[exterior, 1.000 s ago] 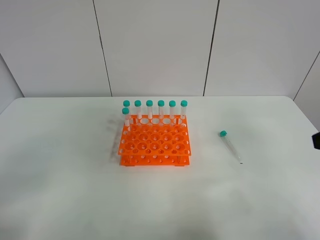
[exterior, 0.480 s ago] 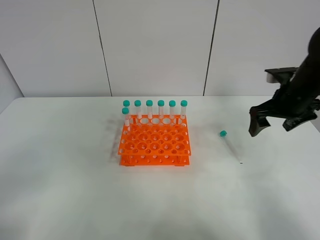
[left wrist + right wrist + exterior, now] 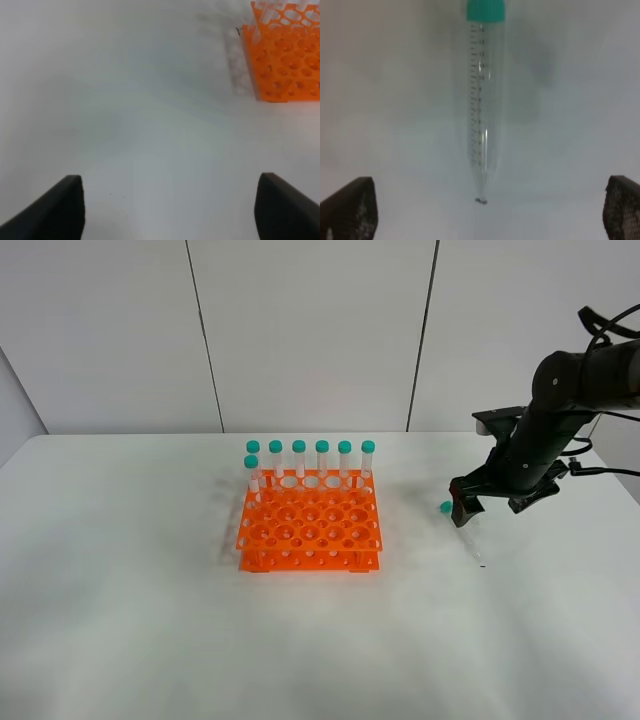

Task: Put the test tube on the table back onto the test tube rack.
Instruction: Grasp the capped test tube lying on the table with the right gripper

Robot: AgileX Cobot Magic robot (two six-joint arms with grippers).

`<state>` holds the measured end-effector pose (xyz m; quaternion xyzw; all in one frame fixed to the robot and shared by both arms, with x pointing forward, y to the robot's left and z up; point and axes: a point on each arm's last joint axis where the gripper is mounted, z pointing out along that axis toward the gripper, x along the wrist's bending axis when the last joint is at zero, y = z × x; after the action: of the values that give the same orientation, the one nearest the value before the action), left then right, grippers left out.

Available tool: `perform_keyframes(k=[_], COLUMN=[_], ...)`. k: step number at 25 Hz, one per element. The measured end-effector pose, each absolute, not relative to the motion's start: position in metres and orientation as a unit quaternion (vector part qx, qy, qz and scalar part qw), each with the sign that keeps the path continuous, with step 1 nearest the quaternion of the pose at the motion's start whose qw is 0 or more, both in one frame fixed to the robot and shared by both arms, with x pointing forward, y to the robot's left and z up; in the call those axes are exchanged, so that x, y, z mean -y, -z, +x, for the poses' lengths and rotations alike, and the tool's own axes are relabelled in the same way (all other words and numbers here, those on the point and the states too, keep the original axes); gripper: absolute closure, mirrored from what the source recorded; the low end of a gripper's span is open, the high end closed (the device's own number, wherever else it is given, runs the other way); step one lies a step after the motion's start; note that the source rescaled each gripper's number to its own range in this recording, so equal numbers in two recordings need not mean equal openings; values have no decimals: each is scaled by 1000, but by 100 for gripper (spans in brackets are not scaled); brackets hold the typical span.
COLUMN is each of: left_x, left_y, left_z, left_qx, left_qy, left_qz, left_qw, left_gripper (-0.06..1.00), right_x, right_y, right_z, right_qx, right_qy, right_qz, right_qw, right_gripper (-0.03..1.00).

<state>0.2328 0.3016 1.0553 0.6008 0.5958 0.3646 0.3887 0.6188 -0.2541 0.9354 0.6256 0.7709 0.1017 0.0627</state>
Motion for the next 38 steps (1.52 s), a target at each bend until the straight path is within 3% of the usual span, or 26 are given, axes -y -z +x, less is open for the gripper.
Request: perform_keyframes(k=[8, 34, 36, 38], left_x=[-302, -302, -302, -302], left_y=[-1055, -1055, -1055, -1055], left_z=[233, 233, 233, 233], left_qx=[-596, -596, -596, -596], left_qy=[-365, -365, -365, -365], left_qz=[601, 601, 601, 601], left_qw=[389, 389, 389, 389], left_gripper=[-5, -5, -5, -5], right_x=[252, 251, 251, 251], right_y=[-890, -877, -877, -877], right_z=[629, 631, 630, 630], right_qx=[-767, -767, -767, -768], right_qy=[-94, -90, -90, -87], right_qz=[633, 634, 634, 634], right_qw=[49, 43, 43, 39], right_gripper=[-3, -3, 5, 28])
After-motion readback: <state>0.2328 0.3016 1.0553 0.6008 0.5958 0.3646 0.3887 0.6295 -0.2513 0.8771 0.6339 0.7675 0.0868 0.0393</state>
